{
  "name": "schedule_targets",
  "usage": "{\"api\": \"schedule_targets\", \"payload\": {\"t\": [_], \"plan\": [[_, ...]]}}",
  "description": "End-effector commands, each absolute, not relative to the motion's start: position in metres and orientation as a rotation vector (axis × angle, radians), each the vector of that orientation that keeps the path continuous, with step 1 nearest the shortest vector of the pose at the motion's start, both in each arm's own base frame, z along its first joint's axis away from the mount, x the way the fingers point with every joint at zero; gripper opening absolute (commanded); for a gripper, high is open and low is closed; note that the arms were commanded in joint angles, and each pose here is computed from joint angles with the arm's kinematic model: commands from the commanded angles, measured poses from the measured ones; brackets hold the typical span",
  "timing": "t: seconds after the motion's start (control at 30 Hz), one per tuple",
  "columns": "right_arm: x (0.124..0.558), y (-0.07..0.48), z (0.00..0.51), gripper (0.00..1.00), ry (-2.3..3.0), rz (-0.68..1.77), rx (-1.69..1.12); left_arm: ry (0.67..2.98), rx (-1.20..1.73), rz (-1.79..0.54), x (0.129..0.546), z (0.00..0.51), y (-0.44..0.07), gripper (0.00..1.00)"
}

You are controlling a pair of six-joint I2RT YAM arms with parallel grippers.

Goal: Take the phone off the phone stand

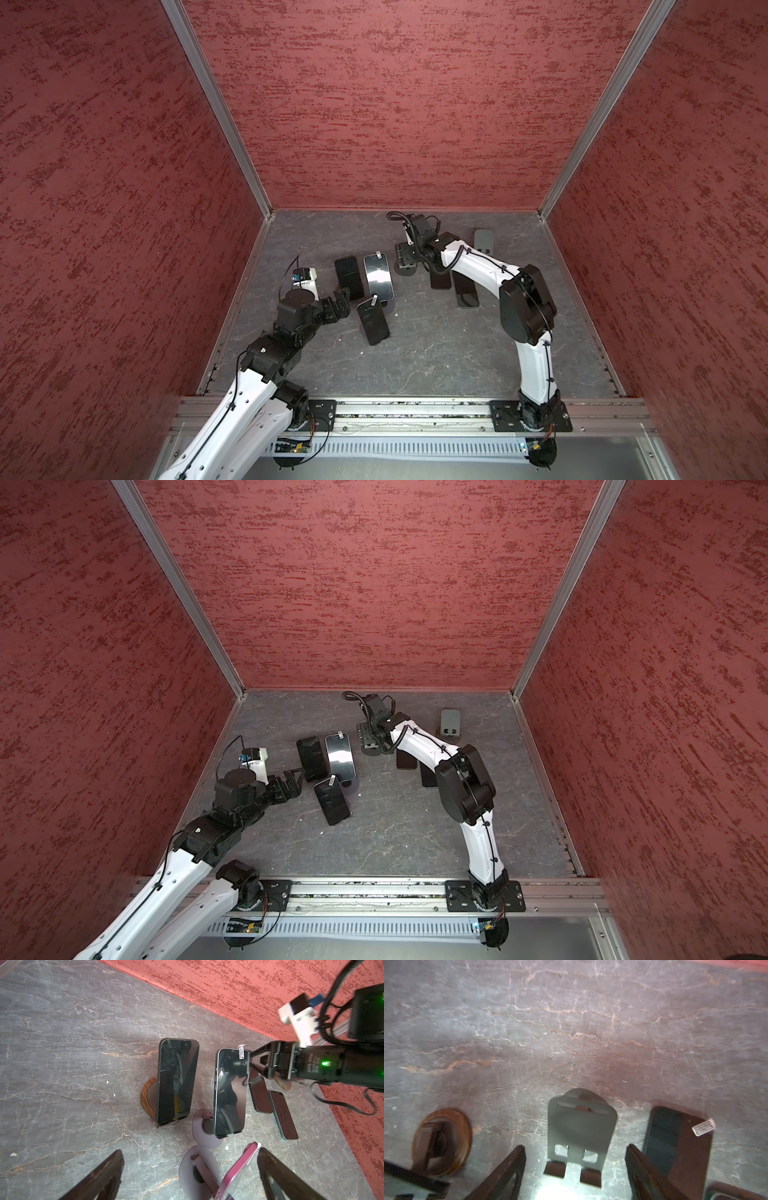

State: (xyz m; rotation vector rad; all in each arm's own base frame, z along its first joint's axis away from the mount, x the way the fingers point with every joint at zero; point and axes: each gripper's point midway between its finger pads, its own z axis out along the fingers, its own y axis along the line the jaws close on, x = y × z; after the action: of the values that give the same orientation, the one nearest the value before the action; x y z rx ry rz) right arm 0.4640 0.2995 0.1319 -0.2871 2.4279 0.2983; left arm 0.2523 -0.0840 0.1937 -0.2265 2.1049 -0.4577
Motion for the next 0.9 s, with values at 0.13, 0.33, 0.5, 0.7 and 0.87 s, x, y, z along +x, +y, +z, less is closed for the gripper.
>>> {"api": "schedule_targets", "payload": {"t": [0.13, 0.33, 0.5, 0.7, 0.87], "plan": [[0.445, 0.304, 0.168, 0.80, 2.306, 0.383, -0.273, 2.120, -0.213, -0.455, 0.251, 0.196, -0.085, 0.99], [0.424, 0.300, 0.161, 0.79, 2.323, 0.369, -0.286, 2.134, -0.222, -0.473, 0.250, 0.194, -0.088, 0.99], [0.402, 0.300, 0.154, 0.80, 2.333, 0.393, -0.290, 2.156, -0.267, -0.466, 0.247, 0.190, -0.085, 0.99], [0.379, 0.300, 0.159, 0.80, 2.312, 0.443, -0.302, 2.187, -0.330, -0.405, 0.242, 0.184, -0.078, 0.99], [0.361, 0.300, 0.152, 0.80, 2.312, 0.448, -0.322, 2.209, -0.338, -0.402, 0.237, 0.179, -0.080, 0.99]]}}
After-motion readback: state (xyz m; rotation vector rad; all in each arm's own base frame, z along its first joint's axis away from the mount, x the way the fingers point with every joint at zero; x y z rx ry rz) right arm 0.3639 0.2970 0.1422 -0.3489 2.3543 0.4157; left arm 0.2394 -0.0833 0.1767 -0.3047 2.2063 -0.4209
